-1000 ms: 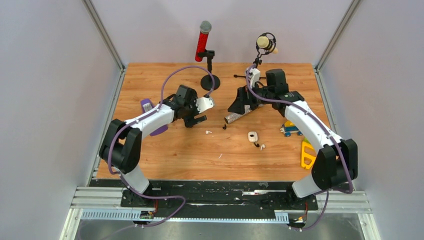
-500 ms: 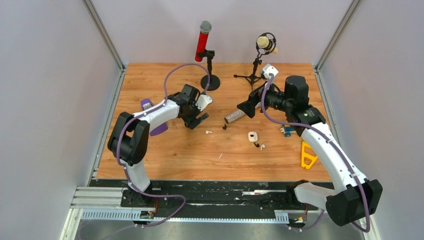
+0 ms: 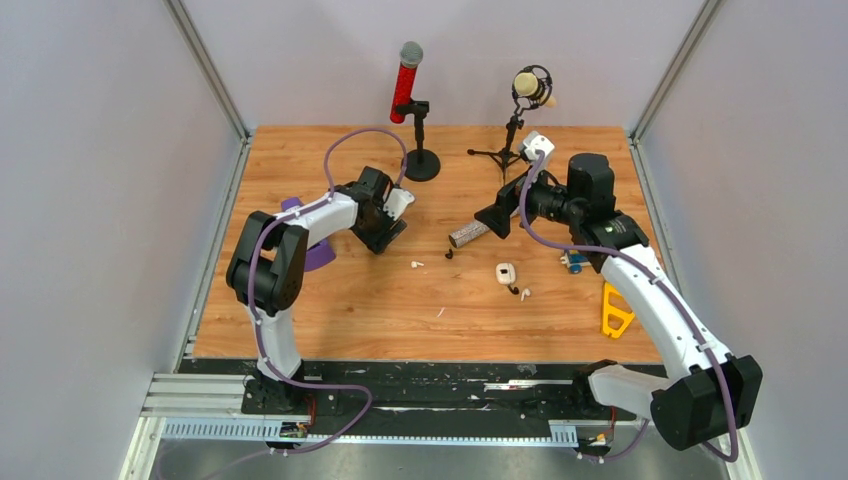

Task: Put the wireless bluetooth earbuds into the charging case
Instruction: Pick up the charging case from the center of the board.

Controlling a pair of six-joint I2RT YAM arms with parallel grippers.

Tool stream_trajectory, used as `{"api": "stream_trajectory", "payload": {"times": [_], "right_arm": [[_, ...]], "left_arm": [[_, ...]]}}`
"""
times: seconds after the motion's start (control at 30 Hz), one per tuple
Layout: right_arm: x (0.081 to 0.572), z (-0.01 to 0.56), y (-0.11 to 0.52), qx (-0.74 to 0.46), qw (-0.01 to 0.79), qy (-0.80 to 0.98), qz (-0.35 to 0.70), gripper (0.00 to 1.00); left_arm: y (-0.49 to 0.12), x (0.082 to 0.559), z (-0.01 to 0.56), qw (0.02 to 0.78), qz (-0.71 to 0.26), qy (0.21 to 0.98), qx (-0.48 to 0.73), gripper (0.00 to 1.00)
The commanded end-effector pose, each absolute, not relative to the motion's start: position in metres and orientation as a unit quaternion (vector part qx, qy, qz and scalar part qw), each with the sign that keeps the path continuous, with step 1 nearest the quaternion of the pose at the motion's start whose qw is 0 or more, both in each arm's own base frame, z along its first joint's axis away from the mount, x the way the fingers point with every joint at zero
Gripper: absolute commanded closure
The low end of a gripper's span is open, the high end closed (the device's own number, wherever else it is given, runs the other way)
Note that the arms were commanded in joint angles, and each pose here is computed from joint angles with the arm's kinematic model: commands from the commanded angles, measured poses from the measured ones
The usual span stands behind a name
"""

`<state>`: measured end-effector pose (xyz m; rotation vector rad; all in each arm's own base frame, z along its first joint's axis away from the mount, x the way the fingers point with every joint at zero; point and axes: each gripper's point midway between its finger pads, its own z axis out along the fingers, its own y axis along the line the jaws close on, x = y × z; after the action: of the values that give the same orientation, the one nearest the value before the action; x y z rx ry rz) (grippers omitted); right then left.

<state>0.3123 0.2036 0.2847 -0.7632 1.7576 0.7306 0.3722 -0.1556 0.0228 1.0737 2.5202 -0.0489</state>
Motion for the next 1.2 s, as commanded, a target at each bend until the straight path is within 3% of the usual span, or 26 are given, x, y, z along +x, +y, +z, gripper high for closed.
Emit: {"api": "stream_trajectory", "payload": {"times": [0.0,0.4,0.63,0.87,1.17], "right_arm": [[0.315,0.29,0.207,-0.332,0.531,0.715,0.31,0.0],[0.309,0.283,0.213,-0.335,0.513,0.716,0.334,0.0],[0.31,0.262,0.229,-0.308,0.451,0.738,0.395,0.0],[0.331,0.209,0.249,-0.206,0.32,0.802,0.459,0.0],[0.329,0.184,0.28,-0.169,0.159,0.794,0.562,0.1]], "left_arm": [[-0.163,0.374,0.02,0.195,-0.04,0.904,0.378,0.34],[-0.174,0.37,0.029,0.214,-0.071,0.877,0.425,0.71],[-0.198,0.362,0.073,0.291,-0.129,0.821,0.474,0.72],[-0.222,0.342,0.131,0.373,-0.145,0.737,0.545,0.71],[-0.269,0.292,0.169,0.435,-0.105,0.615,0.649,0.68]]}}
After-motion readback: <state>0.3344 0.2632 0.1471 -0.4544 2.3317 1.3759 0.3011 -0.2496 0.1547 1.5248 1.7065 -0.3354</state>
